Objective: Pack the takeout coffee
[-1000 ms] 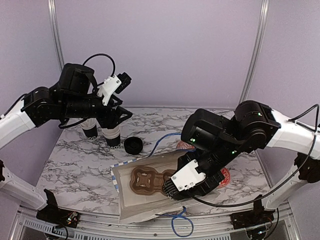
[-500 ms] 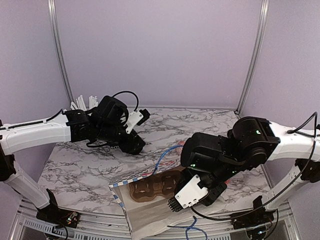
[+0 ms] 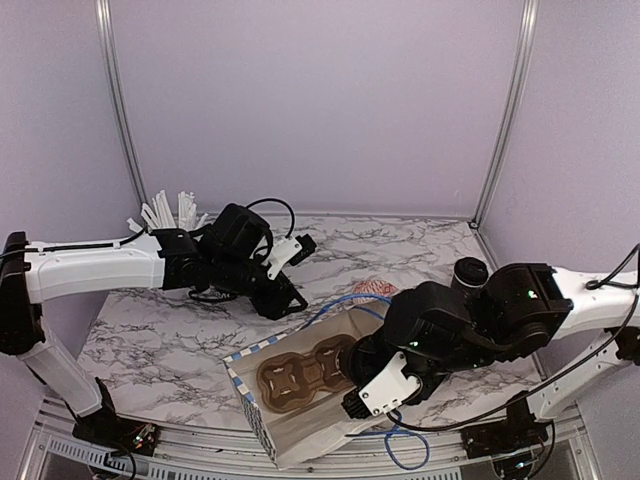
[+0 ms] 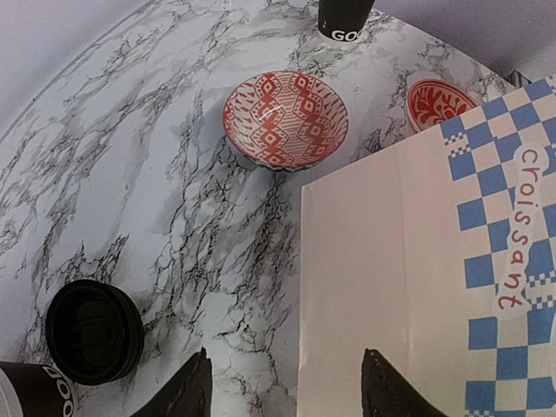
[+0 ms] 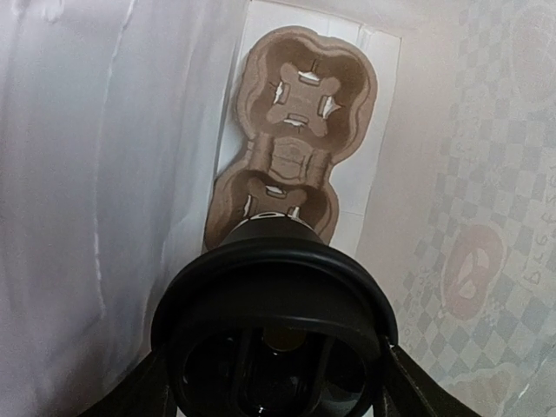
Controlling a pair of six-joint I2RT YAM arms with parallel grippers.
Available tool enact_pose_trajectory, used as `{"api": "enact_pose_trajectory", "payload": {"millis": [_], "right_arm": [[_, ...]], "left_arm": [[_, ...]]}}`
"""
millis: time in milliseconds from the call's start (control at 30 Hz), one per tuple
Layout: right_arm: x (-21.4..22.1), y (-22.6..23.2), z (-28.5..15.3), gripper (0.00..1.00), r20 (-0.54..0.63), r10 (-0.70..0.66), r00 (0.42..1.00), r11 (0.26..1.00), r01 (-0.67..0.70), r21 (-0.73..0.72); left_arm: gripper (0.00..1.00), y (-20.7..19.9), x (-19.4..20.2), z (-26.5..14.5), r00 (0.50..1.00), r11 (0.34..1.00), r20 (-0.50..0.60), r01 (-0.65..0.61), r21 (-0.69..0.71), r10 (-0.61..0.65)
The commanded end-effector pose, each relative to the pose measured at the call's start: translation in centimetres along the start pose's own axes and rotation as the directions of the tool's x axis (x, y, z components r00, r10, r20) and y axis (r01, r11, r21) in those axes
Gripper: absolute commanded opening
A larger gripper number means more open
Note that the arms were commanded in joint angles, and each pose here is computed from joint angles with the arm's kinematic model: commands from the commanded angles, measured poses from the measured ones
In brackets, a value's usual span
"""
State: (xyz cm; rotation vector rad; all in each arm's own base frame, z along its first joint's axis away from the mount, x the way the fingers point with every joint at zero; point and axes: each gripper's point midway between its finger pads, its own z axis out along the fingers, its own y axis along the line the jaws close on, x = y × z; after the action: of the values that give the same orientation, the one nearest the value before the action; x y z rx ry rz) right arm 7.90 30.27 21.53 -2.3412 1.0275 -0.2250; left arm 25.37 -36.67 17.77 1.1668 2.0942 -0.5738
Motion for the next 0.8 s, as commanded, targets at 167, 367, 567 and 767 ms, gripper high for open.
{"api": "enact_pose_trajectory", "payload": {"millis": [167, 367, 567, 767], "right_arm": [[-0.4, -1.5, 0.4, 0.39, 0.047, 0.036, 0.998, 0.989, -0.042, 0.144], [-0.2, -1.1, 0.8, 0.38, 0.046, 0.022, 0.999, 0.987, -0.029, 0.156], [-0.6, -1.1, 1.4, 0.37, 0.057, -0.002, 0.998, 0.986, -0.008, 0.164], [-0.9, -1.1, 2.4, 0.37, 0.051, -0.012, 0.999, 0.984, 0.003, 0.176]], "left_arm": [[0.59, -3.0, -0.6, 0.2, 0.999, 0.982, 0.032, 0.013, 0.186, -0.019], [0.58, -5.6, -0.8, -0.9, 0.998, 0.953, 0.070, -0.030, 0.302, 0.009], [0.57, -6.0, -0.3, -0.7, 0.997, 0.949, 0.074, -0.046, 0.311, 0.025], [0.57, -6.0, -0.2, -0.5, 0.997, 0.948, 0.075, -0.054, 0.313, 0.032]]}}
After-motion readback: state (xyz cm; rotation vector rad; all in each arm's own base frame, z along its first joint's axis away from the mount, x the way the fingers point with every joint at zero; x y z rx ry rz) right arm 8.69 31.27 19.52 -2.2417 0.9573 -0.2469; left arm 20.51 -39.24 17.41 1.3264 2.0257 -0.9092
